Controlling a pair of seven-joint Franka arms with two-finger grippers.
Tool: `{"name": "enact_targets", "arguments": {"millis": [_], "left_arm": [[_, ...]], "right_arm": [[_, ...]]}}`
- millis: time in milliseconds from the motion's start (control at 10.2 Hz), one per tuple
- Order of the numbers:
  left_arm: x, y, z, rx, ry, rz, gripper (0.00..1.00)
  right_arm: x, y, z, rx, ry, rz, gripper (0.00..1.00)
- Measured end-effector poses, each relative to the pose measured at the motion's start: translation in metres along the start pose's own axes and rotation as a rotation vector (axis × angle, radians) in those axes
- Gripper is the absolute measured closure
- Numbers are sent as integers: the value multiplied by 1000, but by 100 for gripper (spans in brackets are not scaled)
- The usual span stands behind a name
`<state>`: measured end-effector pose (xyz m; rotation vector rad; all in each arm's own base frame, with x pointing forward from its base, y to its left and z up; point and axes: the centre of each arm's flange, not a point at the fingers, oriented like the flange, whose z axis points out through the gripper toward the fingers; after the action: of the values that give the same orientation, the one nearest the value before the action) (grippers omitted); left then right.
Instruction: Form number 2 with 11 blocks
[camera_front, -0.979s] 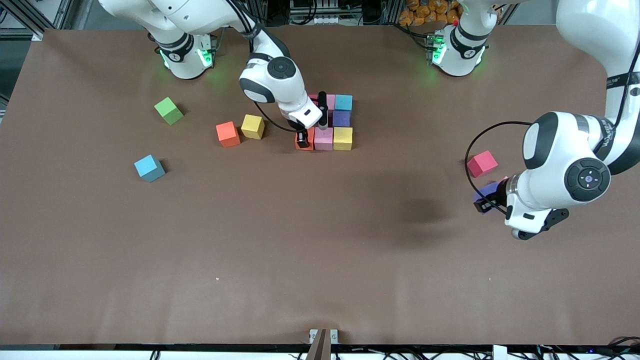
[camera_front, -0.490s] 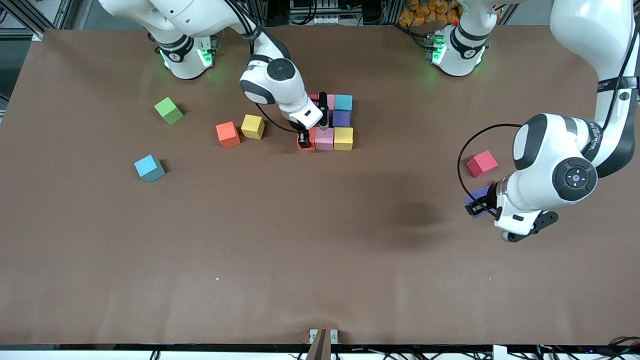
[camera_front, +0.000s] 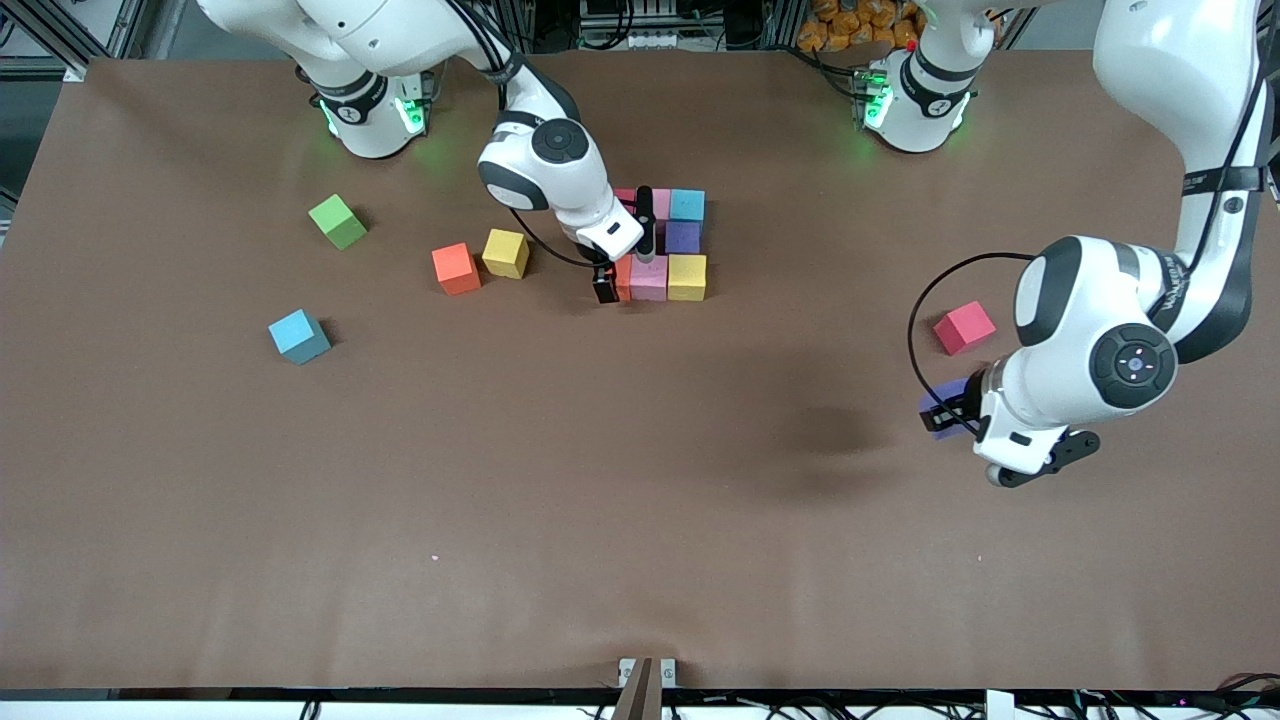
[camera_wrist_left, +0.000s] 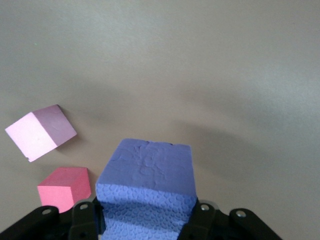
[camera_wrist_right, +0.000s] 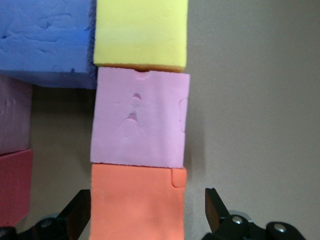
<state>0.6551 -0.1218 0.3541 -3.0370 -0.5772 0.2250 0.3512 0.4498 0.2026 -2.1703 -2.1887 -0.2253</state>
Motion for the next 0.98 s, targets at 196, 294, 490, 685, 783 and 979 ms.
{"name": "enact_targets", "arguments": {"millis": [196,294,490,685,783,979], "left_arm": [[-4,9,0,-12,4,25,43],[-6,13,-1,-17,5,39,43],[-14,24,-3,-27,5,61,43],[-14,24,-3,-30,4,62,43],[-14,25,-4,-32,4,61,43],[-19,33,-5,-49,-4,70,43]], "right_arm": [[8,-3,-16,-4,-3,-13,0],[11,-4,-27,-11,-15,-20,0],[14,-4,-51,-24,-40,-28,0],[10,-2,-81,-33,-95,-26,0],[2,2,-96,-45,-143,-16,0],[-29,30,-123,-89,-208,54,0]]}}
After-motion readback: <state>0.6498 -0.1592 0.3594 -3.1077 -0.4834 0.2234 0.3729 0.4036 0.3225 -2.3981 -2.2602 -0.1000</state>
